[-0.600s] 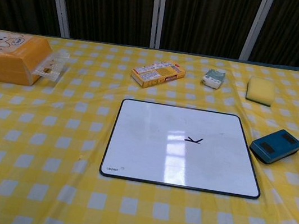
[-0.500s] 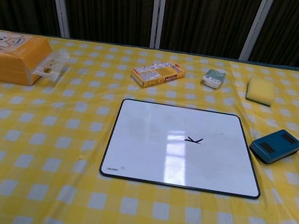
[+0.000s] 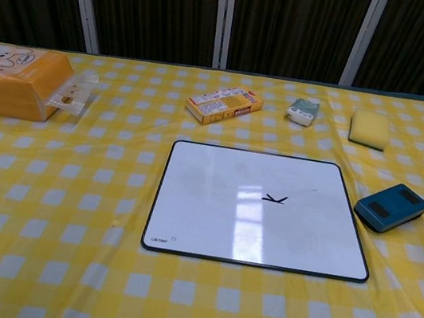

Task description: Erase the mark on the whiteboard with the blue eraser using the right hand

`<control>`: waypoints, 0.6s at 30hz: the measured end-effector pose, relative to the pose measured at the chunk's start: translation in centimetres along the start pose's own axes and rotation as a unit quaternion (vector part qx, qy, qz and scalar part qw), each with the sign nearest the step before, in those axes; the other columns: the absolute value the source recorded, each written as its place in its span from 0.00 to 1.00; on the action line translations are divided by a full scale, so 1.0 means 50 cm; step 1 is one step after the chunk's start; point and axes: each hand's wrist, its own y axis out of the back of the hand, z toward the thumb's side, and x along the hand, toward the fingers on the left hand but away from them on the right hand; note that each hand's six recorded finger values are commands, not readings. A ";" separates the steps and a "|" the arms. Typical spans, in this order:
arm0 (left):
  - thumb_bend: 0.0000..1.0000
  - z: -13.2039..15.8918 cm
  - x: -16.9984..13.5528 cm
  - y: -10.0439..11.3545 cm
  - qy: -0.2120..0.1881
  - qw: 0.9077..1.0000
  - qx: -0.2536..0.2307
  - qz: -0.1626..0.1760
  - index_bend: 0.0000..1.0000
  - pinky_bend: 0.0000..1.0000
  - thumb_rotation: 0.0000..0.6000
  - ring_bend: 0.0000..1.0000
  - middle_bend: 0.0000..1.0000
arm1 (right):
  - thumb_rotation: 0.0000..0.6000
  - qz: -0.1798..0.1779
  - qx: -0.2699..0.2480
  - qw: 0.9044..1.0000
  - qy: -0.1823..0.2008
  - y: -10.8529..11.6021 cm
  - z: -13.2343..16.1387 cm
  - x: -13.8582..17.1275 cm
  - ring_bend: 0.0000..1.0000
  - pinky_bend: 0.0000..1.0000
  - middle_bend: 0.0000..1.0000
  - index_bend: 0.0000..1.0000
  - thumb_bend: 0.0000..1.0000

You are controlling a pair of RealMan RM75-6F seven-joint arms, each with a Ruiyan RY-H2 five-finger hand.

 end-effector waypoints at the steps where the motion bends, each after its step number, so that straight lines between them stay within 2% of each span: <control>1: 0.00 0.000 0.000 0.000 0.000 1.000 0.000 0.000 0.00 0.00 1.00 0.00 0.00 | 1.00 0.001 0.000 1.000 0.002 -0.001 0.001 0.000 0.00 0.00 0.00 0.00 0.19; 10: 0.01 -0.001 -0.001 -0.002 0.002 1.000 0.004 -0.001 0.00 0.00 1.00 0.00 0.00 | 1.00 -0.002 0.006 1.000 0.025 0.006 0.003 -0.021 0.00 0.00 0.00 0.00 0.19; 18: 0.00 -0.009 0.007 -0.001 0.011 1.000 0.004 0.006 0.00 0.00 1.00 0.00 0.00 | 1.00 0.023 0.035 0.997 0.061 0.001 -0.004 -0.088 0.00 0.00 0.01 0.16 0.20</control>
